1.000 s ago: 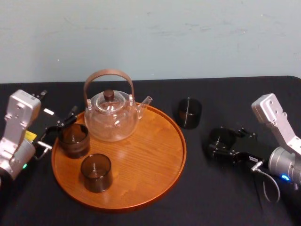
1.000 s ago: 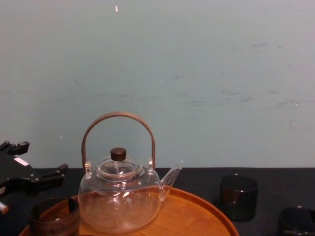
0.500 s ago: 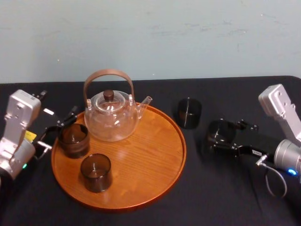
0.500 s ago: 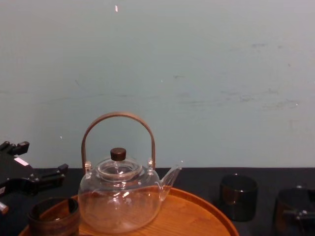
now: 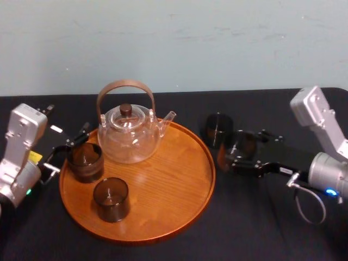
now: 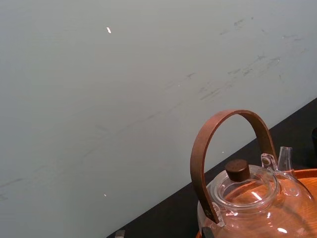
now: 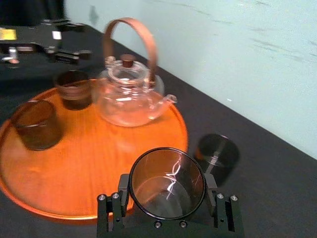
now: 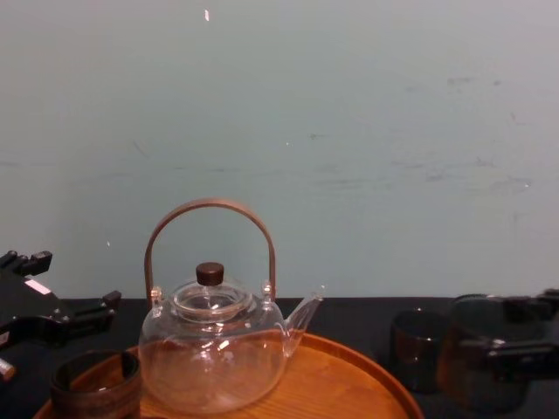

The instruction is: Pick up the glass from the table and place it on the tray.

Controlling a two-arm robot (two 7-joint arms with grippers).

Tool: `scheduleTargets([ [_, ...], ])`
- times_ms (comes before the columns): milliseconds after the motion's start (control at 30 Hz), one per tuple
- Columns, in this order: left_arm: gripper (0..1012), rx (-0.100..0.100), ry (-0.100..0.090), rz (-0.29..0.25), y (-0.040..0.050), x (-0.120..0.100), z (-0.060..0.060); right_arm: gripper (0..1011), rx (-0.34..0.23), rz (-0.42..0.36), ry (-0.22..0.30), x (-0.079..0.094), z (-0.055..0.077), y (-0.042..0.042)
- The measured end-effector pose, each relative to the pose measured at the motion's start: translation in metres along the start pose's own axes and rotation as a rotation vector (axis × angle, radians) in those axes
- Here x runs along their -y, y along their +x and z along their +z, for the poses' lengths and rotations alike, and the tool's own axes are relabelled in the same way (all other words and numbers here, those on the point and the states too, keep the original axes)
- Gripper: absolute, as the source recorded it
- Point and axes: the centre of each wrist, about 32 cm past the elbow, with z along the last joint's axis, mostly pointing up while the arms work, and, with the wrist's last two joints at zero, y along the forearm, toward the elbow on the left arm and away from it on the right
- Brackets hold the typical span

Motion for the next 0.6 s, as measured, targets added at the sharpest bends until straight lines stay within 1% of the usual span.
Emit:
scheduleTargets([
  [133,1001,0.0,0.0,0.0,0.0,0.0,0.0,905,0.012,0.045,0.005,-0.008,0.004,-0.0063],
  [167,1001,0.0,0.0,0.0,0.0,0.0,0.0,905,0.016,0.062,0.009,-0.012,0.005,-0.0092],
  [300,1001,0.0,0.0,0.0,0.0,0.0,0.0,905,0.027,0.098,0.018,-0.023,0.007,-0.0159],
  [367,1002,0.0,0.0,0.0,0.0,0.0,0.0,904,0.03,0.111,0.019,-0.027,0.008,-0.0183],
  [467,1001,0.0,0.0,0.0,0.0,0.0,0.0,905,0.032,0.143,0.02,-0.038,0.009,-0.0239],
  [500,1001,0.0,0.0,0.0,0.0,0.0,0.0,905,0.032,0.143,0.02,-0.038,0.009,-0.0239],
  [600,1001,0.0,0.0,0.0,0.0,0.0,0.0,905,0.033,0.175,0.02,-0.048,0.01,-0.0294],
])
